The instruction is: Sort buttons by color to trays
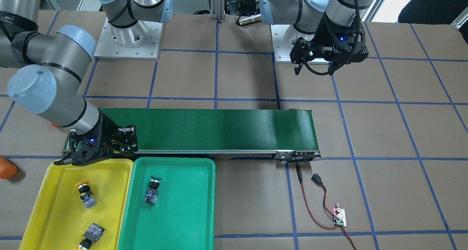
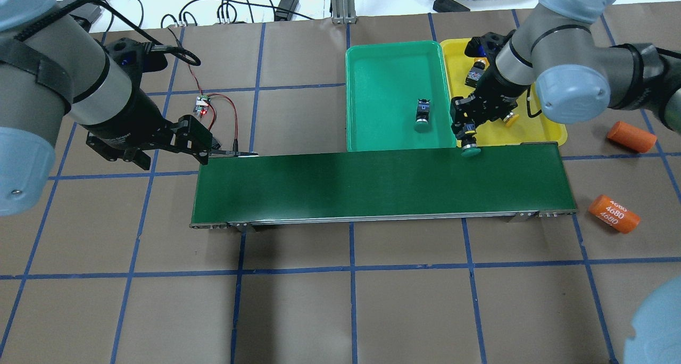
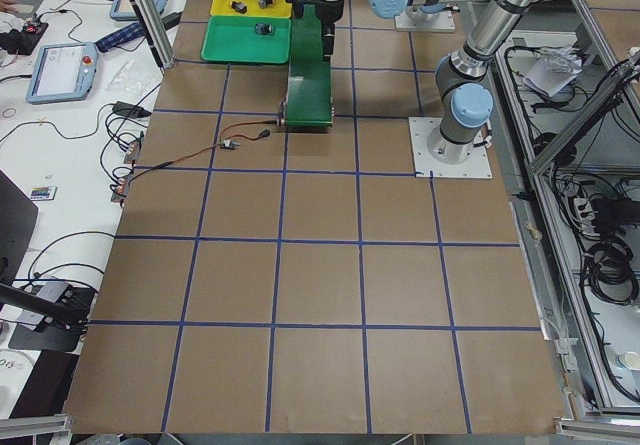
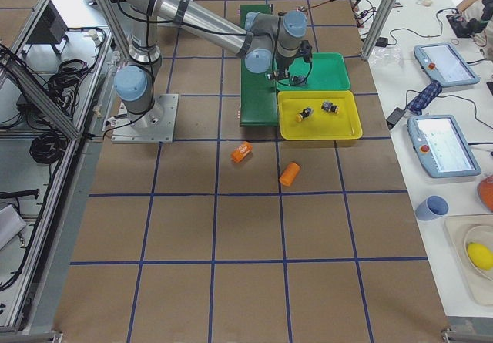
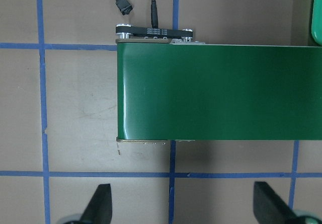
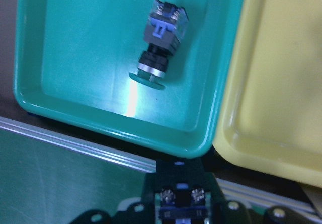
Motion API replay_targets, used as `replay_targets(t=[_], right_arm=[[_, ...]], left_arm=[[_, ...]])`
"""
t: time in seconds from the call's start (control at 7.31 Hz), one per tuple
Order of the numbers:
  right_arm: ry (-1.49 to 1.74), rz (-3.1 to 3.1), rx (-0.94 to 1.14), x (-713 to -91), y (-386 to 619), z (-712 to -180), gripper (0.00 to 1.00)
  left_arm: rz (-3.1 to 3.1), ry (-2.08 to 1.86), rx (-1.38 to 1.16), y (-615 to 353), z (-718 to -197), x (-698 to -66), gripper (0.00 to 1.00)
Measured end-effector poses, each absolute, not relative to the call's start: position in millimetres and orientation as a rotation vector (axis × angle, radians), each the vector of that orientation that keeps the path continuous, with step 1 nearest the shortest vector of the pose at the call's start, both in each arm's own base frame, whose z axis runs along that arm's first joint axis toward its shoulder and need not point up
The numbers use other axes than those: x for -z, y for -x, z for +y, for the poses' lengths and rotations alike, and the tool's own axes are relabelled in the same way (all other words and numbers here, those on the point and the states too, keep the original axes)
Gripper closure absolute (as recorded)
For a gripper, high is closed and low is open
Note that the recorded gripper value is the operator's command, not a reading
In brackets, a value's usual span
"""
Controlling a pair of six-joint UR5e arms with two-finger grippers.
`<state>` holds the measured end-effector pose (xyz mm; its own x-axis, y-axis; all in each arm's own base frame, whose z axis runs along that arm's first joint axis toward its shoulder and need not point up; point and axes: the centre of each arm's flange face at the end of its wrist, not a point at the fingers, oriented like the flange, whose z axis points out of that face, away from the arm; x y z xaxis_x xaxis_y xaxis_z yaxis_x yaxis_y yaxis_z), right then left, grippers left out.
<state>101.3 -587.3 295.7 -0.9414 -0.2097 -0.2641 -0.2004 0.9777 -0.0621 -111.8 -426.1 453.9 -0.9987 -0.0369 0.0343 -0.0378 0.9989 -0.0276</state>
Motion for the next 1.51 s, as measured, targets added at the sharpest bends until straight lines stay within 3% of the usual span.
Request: replay_targets(t=[0.14, 0.27, 0.41, 1.51], right_arm=[[0.345, 2.837, 0.139, -309, -116, -597, 0.9], [0.382, 2.824, 0.236, -318, -127, -604, 0.65], [0.4, 2.811, 0.296, -321, -134, -607, 0.34], [0.398, 2.875, 0.263, -325, -130, -605, 0.32]], left_arm=[[-3.107, -0.058, -0.044, 112, -426, -454, 0.0], [-3.107, -0.057, -0.044, 112, -426, -454, 0.0], [-3.107, -0.057, -0.043, 112, -426, -454, 0.0], [-3.108, -0.058, -0.045, 112, -426, -454, 0.0]])
